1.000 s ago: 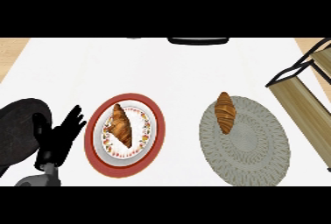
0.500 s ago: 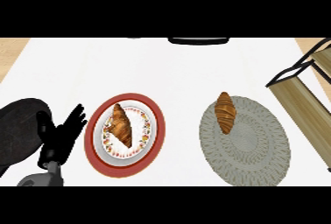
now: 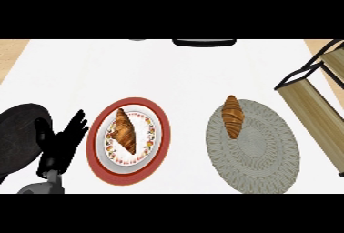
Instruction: Pick the tomato from the placemat and place it in the tiered shelf
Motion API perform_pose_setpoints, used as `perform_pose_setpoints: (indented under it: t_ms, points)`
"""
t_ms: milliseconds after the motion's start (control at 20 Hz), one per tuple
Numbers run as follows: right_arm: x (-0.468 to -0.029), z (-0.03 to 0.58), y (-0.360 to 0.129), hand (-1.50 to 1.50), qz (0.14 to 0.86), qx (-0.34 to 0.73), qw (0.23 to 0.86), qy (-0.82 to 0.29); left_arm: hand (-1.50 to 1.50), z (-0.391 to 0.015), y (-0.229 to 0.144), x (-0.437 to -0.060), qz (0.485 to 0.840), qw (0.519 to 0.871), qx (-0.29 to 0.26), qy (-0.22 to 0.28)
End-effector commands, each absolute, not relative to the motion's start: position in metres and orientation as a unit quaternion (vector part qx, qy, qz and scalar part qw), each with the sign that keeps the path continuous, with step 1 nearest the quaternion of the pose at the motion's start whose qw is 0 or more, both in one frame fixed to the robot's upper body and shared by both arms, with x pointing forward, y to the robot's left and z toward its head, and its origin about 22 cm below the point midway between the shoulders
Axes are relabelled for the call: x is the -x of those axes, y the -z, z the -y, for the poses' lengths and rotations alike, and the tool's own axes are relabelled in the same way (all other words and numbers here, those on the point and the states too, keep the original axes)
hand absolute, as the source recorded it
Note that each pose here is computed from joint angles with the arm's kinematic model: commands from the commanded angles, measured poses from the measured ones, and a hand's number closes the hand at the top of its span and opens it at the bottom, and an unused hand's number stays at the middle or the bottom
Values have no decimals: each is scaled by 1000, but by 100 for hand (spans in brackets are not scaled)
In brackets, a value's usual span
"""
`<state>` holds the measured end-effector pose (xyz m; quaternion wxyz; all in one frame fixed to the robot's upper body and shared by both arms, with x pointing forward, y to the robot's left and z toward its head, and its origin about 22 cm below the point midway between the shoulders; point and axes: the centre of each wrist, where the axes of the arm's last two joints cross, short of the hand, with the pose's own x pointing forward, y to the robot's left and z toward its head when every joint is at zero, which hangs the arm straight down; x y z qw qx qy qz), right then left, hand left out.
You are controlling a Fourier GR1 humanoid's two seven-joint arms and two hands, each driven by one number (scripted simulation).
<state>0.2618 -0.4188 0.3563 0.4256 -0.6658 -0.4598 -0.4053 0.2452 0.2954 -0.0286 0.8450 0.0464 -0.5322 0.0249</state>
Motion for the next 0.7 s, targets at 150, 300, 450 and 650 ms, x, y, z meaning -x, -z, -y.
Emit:
perform_pose_setpoints:
  t_ms: [150, 300, 450, 650]
  points:
    - [-179, 417, -381, -150, 438, 663, 357, 491, 0, -297, 31, -250, 526, 848, -51, -35]
    - [-155, 407, -357, -150, 432, 648, 354, 518, 0, -304, 40, -226, 519, 853, -48, -35]
    - [-116, 402, -362, -150, 443, 649, 368, 497, 0, -297, 36, -239, 522, 851, -47, -40]
    - [-84, 392, -353, -150, 458, 641, 374, 489, 0, -303, 35, -241, 524, 849, -55, -39]
